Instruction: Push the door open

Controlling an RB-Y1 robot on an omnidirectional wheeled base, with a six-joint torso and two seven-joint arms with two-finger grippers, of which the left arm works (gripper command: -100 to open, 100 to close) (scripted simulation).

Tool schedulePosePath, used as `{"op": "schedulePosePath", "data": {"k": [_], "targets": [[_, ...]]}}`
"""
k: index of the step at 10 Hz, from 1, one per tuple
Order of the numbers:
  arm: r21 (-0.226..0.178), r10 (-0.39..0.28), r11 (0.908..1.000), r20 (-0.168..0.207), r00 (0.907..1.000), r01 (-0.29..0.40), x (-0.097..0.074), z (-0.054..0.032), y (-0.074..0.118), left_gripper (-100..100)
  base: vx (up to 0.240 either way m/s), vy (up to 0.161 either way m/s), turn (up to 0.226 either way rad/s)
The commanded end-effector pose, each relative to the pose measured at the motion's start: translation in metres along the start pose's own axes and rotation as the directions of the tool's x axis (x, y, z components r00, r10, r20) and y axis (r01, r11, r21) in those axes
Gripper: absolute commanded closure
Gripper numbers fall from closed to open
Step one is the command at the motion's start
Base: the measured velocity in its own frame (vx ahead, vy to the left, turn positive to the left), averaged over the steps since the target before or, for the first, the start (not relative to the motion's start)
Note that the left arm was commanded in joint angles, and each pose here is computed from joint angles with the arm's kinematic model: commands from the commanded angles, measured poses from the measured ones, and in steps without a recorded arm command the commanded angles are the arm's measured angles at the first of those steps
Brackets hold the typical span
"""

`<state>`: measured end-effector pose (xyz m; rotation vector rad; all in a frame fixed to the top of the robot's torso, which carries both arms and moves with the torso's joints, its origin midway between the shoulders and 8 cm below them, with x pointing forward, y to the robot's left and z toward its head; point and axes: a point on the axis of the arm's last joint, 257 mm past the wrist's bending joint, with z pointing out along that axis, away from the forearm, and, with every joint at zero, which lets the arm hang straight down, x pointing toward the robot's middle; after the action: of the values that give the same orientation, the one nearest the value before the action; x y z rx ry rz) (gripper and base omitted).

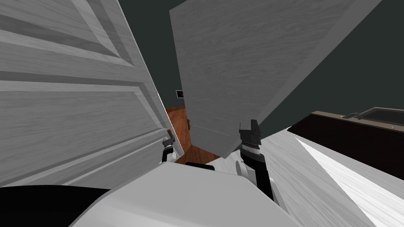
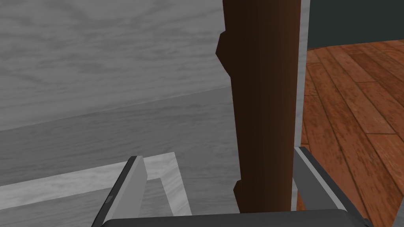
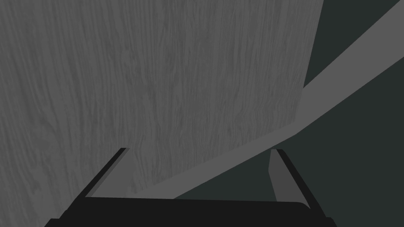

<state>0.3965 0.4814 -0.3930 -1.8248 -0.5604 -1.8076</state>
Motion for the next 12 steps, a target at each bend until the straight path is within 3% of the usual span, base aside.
{"op": "schedulePosePath", "data": {"k": [1,2,4,5,6,9,11,12], "targets": [[0.038,0.016,0.9991,-0.003,0.9999,-0.015,0.002,0.0002,-0.026,100,0.016,0.003,-0.002],[0.070,0.012,0.9975,-0.001,0.9999,-0.012,0.001,0.0013,-0.039,100,0.031,-0.001,-0.123],[0.073,0.012,0.9972,-0.001,0.9999,-0.012,0.001,0.0014,-0.040,100,0.017,-0.002,-0.049],[0.106,0.008,0.9943,0.002,1.0000,-0.008,0.001,0.0021,-0.053,100,0.017,0.005,-0.096],[0.106,0.008,0.9943,0.002,1.0000,-0.008,0.001,0.0021,-0.053,100,0.025,0.008,-0.068],[0.170,0.000,0.9854,0.005,1.0000,-0.001,0.000,0.0022,-0.080,100,0.034,-0.006,-0.107],[0.171,-0.001,0.9853,0.003,1.0000,0.000,0.001,0.0027,-0.080,100,0.031,0.011,-0.026],[0.203,-0.005,0.9793,0.007,1.0000,0.003,-0.001,0.0016,-0.093,100,0.026,0.002,-0.150]]}}
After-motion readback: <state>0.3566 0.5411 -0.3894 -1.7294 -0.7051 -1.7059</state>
